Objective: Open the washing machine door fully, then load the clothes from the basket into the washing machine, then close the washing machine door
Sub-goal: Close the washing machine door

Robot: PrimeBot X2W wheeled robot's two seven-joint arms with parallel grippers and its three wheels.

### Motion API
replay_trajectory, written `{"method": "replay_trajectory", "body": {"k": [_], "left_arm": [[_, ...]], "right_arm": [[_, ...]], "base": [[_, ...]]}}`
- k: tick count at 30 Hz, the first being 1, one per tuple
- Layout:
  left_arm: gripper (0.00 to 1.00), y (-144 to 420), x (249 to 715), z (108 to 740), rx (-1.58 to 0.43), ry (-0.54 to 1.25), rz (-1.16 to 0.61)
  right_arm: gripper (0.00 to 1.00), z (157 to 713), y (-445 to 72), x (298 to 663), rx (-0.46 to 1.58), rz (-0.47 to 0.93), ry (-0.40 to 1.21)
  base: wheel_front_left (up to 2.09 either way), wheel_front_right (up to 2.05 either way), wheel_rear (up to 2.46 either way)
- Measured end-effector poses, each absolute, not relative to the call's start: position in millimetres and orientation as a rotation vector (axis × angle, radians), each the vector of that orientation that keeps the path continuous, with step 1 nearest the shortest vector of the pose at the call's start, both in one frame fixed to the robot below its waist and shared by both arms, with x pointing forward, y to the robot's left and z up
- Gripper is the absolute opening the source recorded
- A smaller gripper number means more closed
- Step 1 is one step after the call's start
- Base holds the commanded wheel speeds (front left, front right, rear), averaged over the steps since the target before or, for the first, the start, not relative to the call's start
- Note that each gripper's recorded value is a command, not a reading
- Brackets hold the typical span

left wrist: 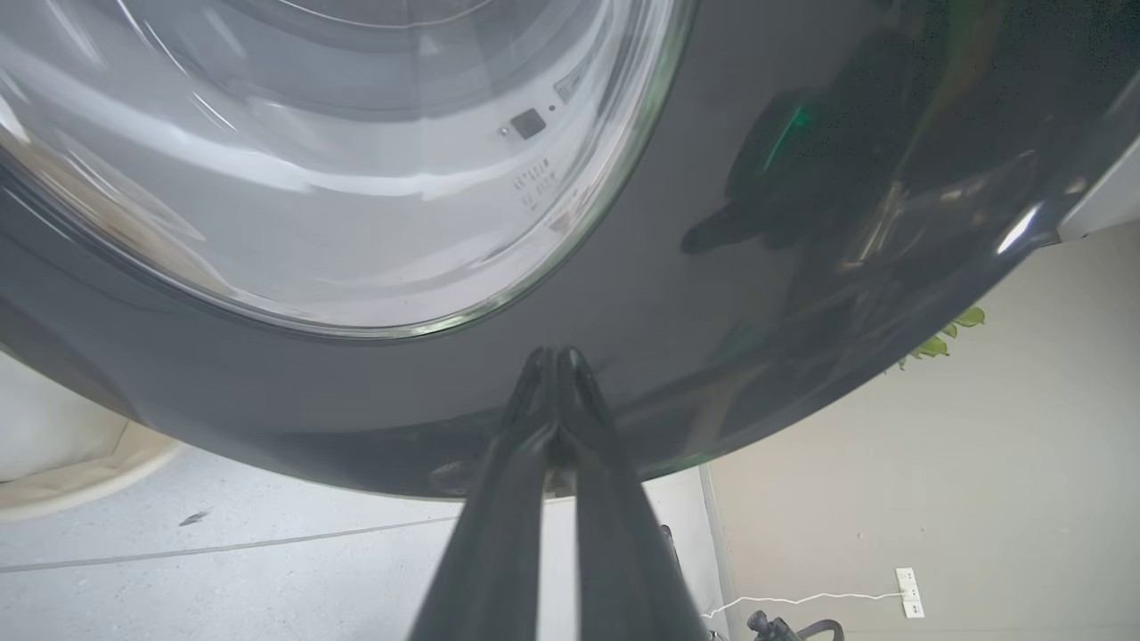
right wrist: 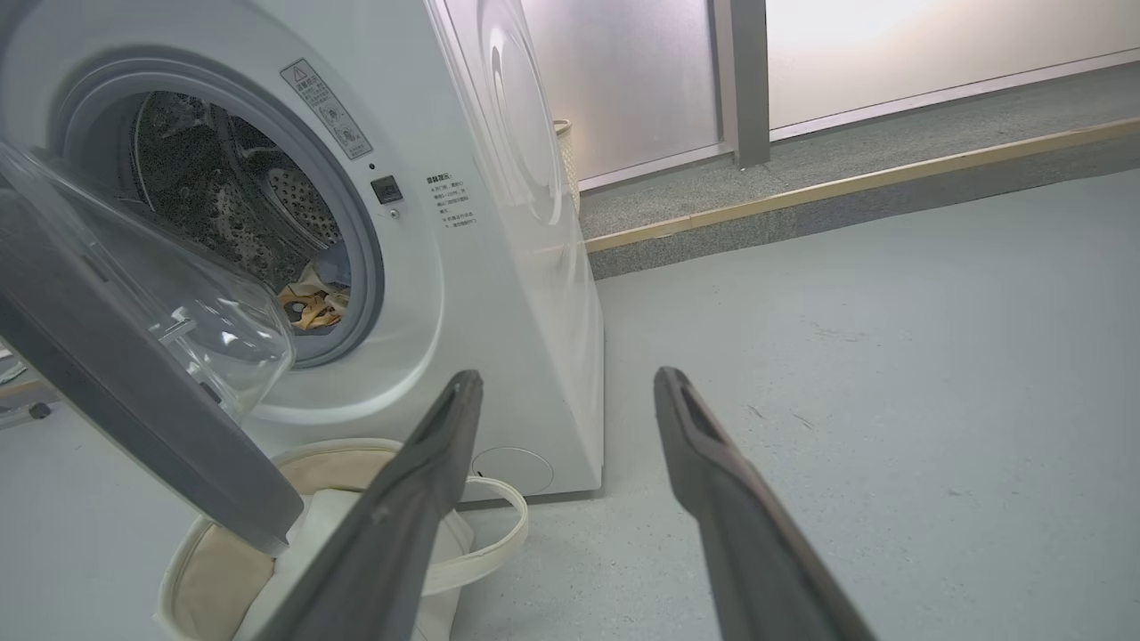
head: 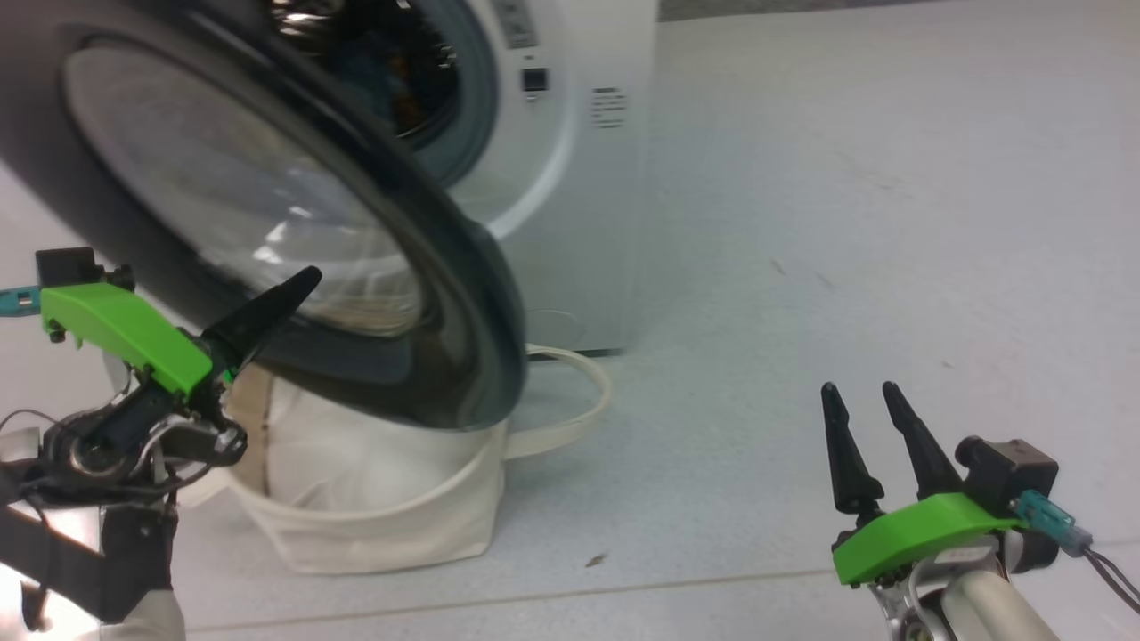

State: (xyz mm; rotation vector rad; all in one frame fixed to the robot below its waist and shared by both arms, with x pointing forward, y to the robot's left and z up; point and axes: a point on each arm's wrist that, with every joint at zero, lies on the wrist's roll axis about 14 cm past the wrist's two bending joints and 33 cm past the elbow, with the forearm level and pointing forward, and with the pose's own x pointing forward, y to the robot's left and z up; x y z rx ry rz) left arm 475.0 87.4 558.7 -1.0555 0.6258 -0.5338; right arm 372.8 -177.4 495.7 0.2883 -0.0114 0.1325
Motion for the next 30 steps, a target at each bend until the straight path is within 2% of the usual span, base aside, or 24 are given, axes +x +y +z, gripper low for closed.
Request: {"method": "replay_trajectory", "body": {"k": [1,2,5,10,14,18,24,30], "left_arm": [[0.86,92.9,473.0,558.6,-1.058,0.619,-0.523],[1.0,98.7,470.7,558.4,-1.059,0.61,-0.513],[1.0,119.2,465.5,560.6,-1.056,0.557,-0.476],[1.0,158.4,455.2,558.4,-0.943,0.424,-0.37],[1.0,188.4,442.2,553.7,-0.759,0.326,-0.256],[1.0,221.0,424.0,550.3,-0.483,0.198,-0.135],[1.0,254.5,393.6,531.5,-0.308,0.062,-0.021],[1.0,272.3,375.1,506.1,-0.164,0.031,0.035]], "right_arm": [[1.0,495.9,-172.3,375.6,0.289,0.149,-0.01],[1.0,496.2,-166.6,378.4,0.289,0.166,-0.009],[1.0,498.4,-150.4,387.4,0.29,0.216,-0.009],[1.0,500.1,-125.5,397.7,0.289,0.291,-0.005],[1.0,502.4,-106.9,403.3,0.291,0.343,-0.005],[1.0,505.8,-91.3,405.9,0.296,0.387,-0.007],[1.0,513.7,-76.0,406.1,0.293,0.432,-0.021],[1.0,516.4,-70.8,406.5,0.29,0.452,-0.025]], "base": [[0.0,0.0,0.0],[0.0,0.0,0.0],[0.0,0.0,0.0],[0.0,0.0,0.0],[0.0,0.0,0.0],[0.0,0.0,0.0],[0.0,0.0,0.0],[0.0,0.0,0.0]]}}
